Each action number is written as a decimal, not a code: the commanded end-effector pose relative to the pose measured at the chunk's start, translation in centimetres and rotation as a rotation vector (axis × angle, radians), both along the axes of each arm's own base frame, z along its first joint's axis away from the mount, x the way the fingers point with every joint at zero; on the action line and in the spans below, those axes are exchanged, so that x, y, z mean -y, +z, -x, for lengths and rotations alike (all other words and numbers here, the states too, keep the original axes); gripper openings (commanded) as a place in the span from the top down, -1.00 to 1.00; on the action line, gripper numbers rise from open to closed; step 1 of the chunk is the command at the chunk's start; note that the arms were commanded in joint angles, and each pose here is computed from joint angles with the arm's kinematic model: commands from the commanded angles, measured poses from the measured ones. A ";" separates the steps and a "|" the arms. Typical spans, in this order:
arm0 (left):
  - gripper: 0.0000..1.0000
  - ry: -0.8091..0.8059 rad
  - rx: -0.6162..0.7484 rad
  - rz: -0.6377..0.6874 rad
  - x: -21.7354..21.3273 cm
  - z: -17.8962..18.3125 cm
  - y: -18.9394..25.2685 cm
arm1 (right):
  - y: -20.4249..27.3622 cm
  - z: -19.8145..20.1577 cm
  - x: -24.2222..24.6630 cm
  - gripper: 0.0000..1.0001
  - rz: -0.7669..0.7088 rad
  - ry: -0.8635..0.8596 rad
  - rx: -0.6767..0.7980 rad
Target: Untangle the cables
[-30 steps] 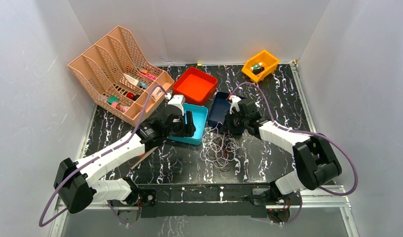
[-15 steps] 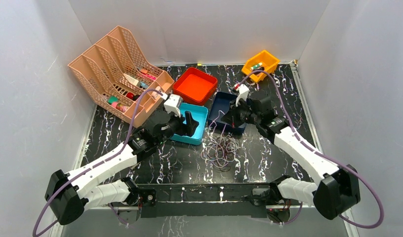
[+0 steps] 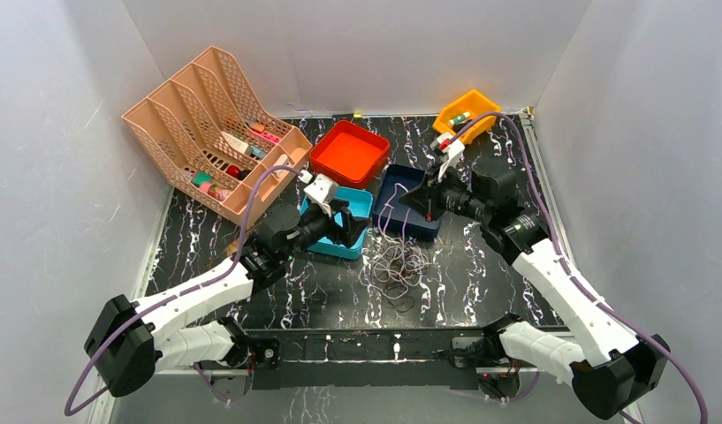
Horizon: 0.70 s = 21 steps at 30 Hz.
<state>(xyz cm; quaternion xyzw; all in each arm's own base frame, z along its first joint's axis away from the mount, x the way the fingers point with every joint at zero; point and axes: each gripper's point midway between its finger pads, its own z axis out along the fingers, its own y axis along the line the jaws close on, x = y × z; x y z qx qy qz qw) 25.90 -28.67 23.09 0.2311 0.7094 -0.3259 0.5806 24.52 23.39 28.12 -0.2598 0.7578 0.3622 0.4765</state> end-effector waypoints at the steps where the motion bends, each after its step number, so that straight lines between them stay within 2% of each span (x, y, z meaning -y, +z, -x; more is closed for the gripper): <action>1: -0.41 -0.085 0.120 0.101 1.4 0.6 2.9 | 4.4 2.2 -0.9 1.00 -0.075 0.117 0.080; 9: -0.40 -0.143 0.121 0.154 2.5 1.0 2.8 | 6.9 2.7 -0.7 1.00 -0.123 0.114 0.115; 15: -0.39 -0.163 0.100 0.187 2.3 1.9 2.2 | 10.2 1.2 0.9 1.00 -0.205 -0.067 0.143; 21: -0.39 -0.186 0.083 0.222 2.2 2.8 1.5 | 11.1 0.2 2.2 1.00 -0.272 -0.210 0.087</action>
